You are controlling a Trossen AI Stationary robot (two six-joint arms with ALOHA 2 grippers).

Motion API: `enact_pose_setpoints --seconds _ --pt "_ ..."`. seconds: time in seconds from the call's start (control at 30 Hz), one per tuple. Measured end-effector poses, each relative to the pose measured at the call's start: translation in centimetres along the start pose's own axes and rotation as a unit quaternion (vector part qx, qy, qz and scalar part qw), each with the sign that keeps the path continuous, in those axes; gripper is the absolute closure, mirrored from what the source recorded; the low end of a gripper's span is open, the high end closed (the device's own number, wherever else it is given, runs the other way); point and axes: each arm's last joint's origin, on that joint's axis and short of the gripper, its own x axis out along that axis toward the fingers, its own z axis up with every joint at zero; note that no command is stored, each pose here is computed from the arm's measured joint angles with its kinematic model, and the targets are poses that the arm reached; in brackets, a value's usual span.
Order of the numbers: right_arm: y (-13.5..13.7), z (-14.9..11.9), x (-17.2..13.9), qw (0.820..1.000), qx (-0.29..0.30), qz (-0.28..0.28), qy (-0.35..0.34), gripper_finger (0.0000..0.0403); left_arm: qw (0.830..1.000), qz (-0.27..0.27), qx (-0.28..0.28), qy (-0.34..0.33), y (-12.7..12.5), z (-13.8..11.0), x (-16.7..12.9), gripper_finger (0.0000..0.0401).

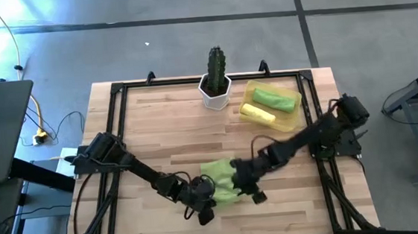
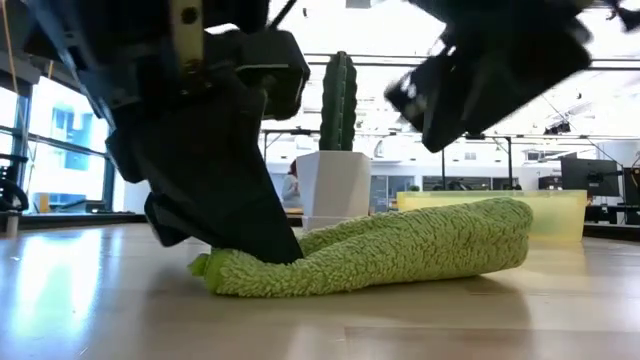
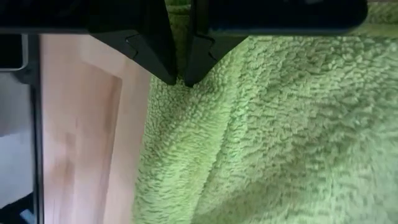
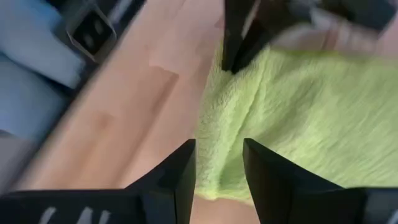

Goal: Roll microfiber towels into tight, uniform cylinder then place into a basket
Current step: Roll the light green towel

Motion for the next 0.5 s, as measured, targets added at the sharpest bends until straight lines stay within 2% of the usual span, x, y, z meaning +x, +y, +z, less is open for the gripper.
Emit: enact_pose_setpoints --seconds 0.1,0.17,0.37,0.5 --pt "2.6 -0.3 0.6 0.993 -0.104 -0.062 0.006 0.0277 0.999 -0.012 -0.04 0.018 0.4 0.5 0.1 0.0369" --pt "4.0 -0.6 1.2 0.986 -0.139 -0.089 0.012 0.0277 0.998 -0.015 -0.057 0.024 0.6 0.8 0.2 0.0369" --pt "7.3 -2.0 3.1 0.976 -0.192 -0.097 0.025 0.0277 0.997 -0.018 -0.07 0.027 1.1 1.3 0.3 0.0369" --pt "7.9 -2.8 4.5 0.959 -0.228 -0.164 0.034 0.0277 0.997 -0.02 -0.072 0.023 1.2 1.5 0.3 0.0369"
